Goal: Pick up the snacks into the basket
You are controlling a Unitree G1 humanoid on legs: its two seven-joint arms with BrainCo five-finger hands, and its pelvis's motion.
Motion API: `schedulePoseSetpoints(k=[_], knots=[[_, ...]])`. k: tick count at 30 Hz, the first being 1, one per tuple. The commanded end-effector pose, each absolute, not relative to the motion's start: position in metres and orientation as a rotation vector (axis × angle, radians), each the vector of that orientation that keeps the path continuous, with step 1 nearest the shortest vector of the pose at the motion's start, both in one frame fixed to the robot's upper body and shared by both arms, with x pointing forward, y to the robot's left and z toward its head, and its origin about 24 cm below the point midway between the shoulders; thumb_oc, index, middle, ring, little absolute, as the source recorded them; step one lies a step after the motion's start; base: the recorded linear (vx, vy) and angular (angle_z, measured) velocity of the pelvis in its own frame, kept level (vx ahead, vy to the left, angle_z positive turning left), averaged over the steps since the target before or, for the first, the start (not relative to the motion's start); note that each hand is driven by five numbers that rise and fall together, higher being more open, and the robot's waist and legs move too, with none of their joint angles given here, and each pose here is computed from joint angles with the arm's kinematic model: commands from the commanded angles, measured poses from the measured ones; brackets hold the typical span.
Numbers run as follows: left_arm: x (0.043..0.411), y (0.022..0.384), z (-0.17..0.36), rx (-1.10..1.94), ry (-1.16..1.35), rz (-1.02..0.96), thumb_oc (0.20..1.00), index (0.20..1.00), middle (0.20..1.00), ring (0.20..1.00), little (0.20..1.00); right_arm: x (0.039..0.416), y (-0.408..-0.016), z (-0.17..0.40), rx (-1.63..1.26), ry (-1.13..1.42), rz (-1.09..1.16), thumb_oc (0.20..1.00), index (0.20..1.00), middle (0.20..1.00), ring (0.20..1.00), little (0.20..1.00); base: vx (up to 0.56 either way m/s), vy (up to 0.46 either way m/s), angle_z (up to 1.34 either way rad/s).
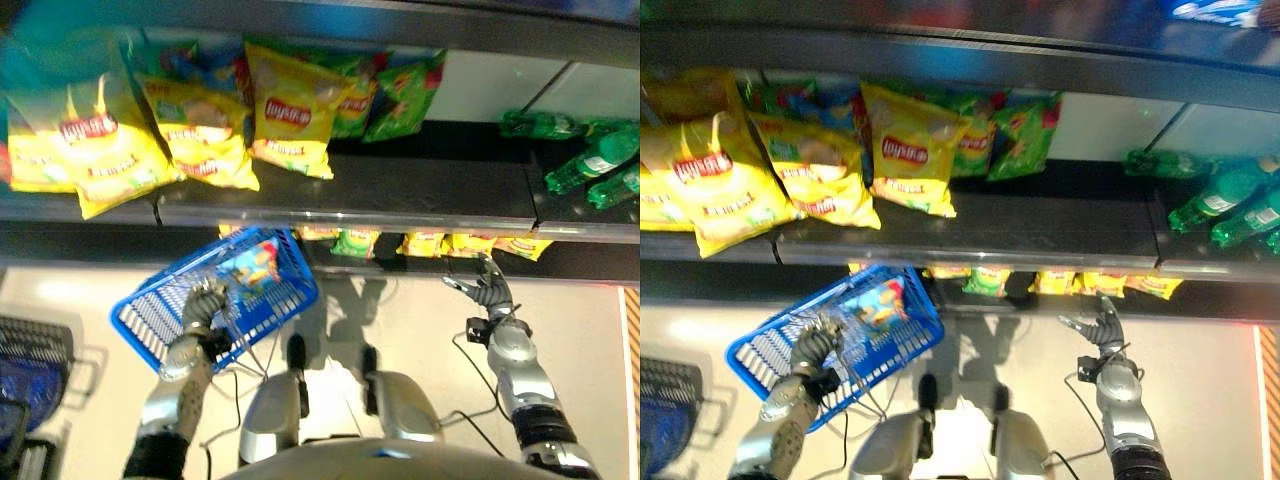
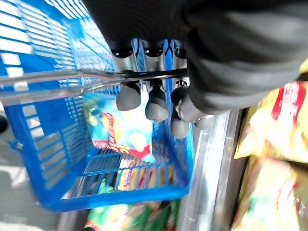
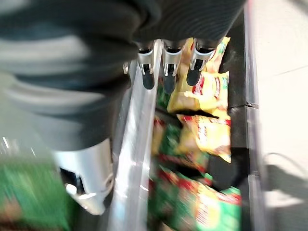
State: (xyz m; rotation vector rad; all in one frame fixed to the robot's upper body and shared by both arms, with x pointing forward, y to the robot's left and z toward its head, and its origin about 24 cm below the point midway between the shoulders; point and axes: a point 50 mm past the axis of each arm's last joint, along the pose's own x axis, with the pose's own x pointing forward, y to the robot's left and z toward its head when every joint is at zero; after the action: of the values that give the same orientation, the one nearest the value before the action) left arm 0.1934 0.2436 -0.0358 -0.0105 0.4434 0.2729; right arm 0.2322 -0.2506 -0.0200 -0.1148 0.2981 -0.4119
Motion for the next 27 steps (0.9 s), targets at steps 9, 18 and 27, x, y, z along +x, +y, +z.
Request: schedulePoseSetpoints(k=[9,18,27], knots=[[0.197,0.236,-0.024,-0.014,0.322,0.304,0.2,0.2,0.2,0.2,0.2,0.254,-0.271,0.036,-0.226,0.044,-0.496,1.0,1.0,1.0,1.0,1.0,-0.13,-0.533,-0.31],[0.198,0.212,-0.029,-0.175,0.32,0.268,0.2,0.2,0.2,0.2,0.2,0.259,-0.261,0.034,-0.3,0.066,-0.385,1.0,1.0,1.0,1.0,1.0,-0.09,-0.655,0.29],[0.195,0.216,-0.025,-0.112,0.329,0.242,0.2,0.2,0.2,0.2,0.2,0.246,-0.252,0.021,-0.274,0.11,-0.33,1.0,1.0,1.0,1.0,1.0,0.01,-0.213,0.05]])
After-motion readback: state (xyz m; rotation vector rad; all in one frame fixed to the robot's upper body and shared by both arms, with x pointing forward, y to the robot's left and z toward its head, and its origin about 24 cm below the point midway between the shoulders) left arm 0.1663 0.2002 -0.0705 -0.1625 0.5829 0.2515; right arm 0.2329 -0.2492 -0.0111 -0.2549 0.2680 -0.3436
